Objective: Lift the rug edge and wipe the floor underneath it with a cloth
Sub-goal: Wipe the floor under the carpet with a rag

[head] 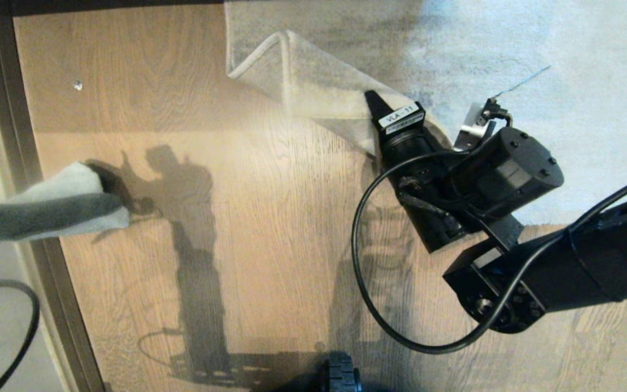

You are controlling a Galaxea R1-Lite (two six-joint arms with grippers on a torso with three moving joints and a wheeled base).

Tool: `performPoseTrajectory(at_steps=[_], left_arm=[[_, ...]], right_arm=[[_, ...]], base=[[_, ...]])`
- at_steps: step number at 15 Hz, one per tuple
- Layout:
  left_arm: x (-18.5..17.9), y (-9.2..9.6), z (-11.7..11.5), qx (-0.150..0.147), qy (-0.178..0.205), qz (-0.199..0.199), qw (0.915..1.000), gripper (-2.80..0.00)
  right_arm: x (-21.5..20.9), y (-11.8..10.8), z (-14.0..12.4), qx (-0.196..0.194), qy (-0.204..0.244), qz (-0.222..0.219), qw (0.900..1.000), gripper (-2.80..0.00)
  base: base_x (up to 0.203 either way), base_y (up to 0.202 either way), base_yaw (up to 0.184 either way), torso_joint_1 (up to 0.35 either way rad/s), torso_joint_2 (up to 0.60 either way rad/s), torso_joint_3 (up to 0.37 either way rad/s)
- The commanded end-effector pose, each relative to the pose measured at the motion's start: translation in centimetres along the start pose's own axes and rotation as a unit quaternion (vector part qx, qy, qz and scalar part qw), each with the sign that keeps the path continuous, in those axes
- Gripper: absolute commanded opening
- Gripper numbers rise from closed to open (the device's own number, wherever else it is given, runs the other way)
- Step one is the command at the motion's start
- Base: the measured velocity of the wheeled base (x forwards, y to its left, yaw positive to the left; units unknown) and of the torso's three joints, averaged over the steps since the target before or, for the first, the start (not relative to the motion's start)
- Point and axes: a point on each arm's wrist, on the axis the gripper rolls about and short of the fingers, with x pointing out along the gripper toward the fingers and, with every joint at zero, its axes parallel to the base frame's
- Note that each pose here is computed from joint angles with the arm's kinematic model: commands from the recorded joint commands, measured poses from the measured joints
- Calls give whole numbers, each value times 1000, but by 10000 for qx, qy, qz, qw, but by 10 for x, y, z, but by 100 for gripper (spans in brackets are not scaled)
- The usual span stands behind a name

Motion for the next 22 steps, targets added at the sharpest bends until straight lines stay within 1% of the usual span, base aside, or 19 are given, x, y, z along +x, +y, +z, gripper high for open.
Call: performPoseTrajectory(at_steps=[1, 4, 5, 6, 8, 9, 10, 12, 14, 17, 20, 22], left_arm=[[-9, 12, 9, -146, -210, 59, 9997, -280], [-11, 14, 8, -42, -146, 8, 9999, -280], [-11, 13, 8, -45, -172, -93, 9998, -280], [-11, 13, 8, -2, -219, -265, 9994, -280], [-13, 13, 10, 177, -357, -622, 9973, -280], [-13, 12, 8, 282, -307, -737, 9964, -280], [-15, 13, 7, 315, -280, -795, 9959, -280], [-21, 16, 5, 410, -183, -1086, 9931, -280], [-31, 23, 0, 562, -34, -1421, 9883, -280], [-45, 34, -10, 754, 285, -1803, 9803, -280], [-58, 44, -22, 777, 586, -2287, 9686, -280], [-70, 54, -31, 805, 748, -2655, 9578, -280]], right_arm=[[-1, 5, 4, 99, -142, 173, 9997, -280], [-2, 3, 4, 91, -130, 148, 9998, -280], [-2, 4, 4, 99, -132, 151, 9997, -280], [-3, 3, 4, 93, -122, 137, 9998, -280], [-3, 2, 4, 96, -112, 124, 9998, -280], [-3, 2, 4, 96, -112, 124, 9998, -280], [-3, 2, 3, 103, -112, 125, 9998, -280], [-3, 2, 3, 103, -112, 125, 9998, -280], [-3, 2, 3, 111, -112, 124, 9998, -280], [-3, 2, 3, 111, -112, 125, 9998, -280], [-3, 2, 3, 108, -108, 119, 9998, -280], [-3, 2, 3, 107, -112, 125, 9998, -280]], base=[[0, 0, 0, 0, 0, 0], [0, 0, 0, 0, 0, 0], [0, 0, 0, 0, 0, 0], [0, 0, 0, 0, 0, 0], [0, 0, 0, 0, 0, 0], [0, 0, 0, 0, 0, 0], [0, 0, 0, 0, 0, 0], [0, 0, 0, 0, 0, 0], [0, 0, 0, 0, 0, 0], [0, 0, 0, 0, 0, 0], [0, 0, 0, 0, 0, 0], [0, 0, 0, 0, 0, 0]])
